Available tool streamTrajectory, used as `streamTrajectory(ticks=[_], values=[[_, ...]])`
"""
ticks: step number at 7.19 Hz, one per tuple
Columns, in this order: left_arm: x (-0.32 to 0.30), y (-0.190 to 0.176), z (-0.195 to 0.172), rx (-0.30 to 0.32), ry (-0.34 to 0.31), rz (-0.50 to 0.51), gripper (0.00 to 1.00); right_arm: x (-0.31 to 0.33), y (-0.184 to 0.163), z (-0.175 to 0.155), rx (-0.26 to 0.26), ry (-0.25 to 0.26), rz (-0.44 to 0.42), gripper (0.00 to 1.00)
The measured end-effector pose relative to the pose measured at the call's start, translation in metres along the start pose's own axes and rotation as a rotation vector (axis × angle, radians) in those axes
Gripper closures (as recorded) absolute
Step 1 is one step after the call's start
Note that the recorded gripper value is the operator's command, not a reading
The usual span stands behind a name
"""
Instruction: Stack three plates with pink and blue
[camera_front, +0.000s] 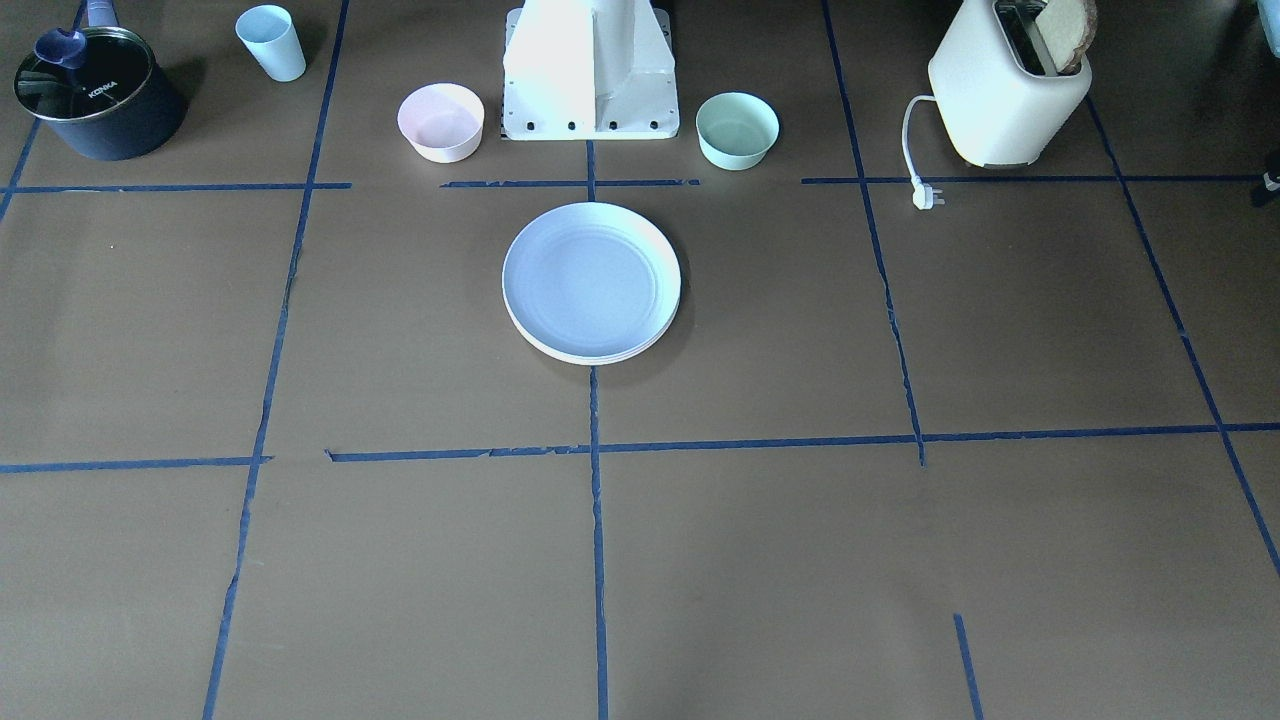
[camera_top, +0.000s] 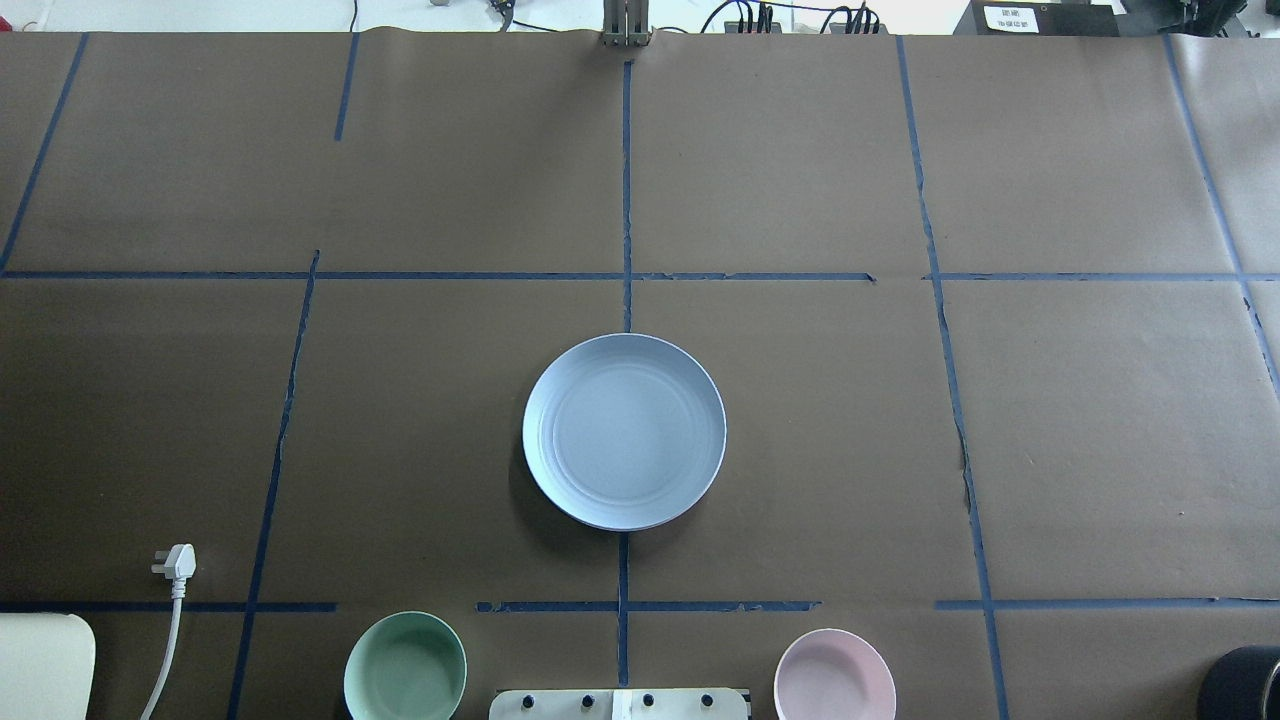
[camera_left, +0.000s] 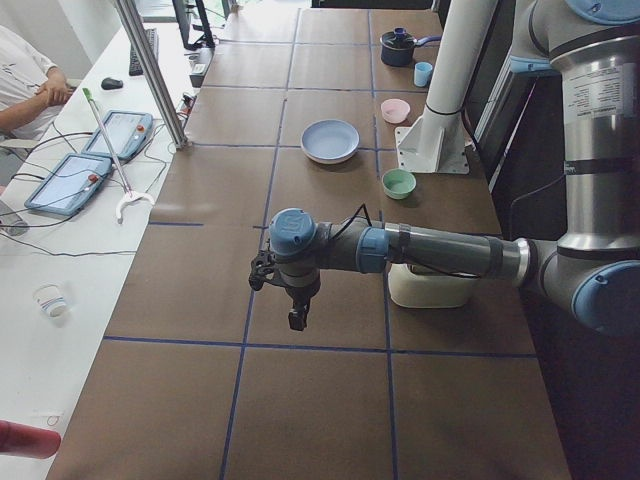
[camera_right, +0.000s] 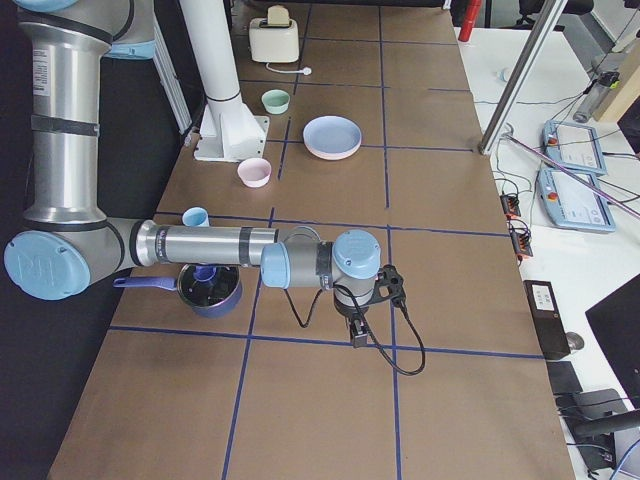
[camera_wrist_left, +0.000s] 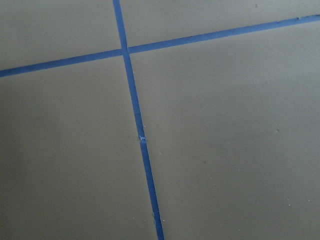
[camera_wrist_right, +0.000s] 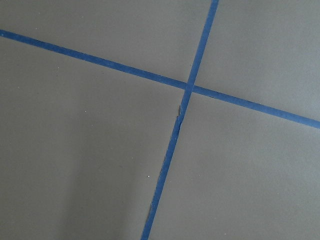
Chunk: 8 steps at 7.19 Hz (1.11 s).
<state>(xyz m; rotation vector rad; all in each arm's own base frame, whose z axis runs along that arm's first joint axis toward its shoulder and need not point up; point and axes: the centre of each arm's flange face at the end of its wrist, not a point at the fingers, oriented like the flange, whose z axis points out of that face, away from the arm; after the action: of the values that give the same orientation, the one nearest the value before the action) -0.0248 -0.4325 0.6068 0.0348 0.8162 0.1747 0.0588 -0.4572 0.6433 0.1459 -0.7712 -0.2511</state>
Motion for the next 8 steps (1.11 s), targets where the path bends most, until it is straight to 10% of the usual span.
streamTrajectory(ticks=[8], values=[[-0.026, 0.006, 0.02, -0.04, 0.0, -0.103, 0.0, -0.001, 0.001, 0.0, 0.002, 0.0, -0.005, 0.0]])
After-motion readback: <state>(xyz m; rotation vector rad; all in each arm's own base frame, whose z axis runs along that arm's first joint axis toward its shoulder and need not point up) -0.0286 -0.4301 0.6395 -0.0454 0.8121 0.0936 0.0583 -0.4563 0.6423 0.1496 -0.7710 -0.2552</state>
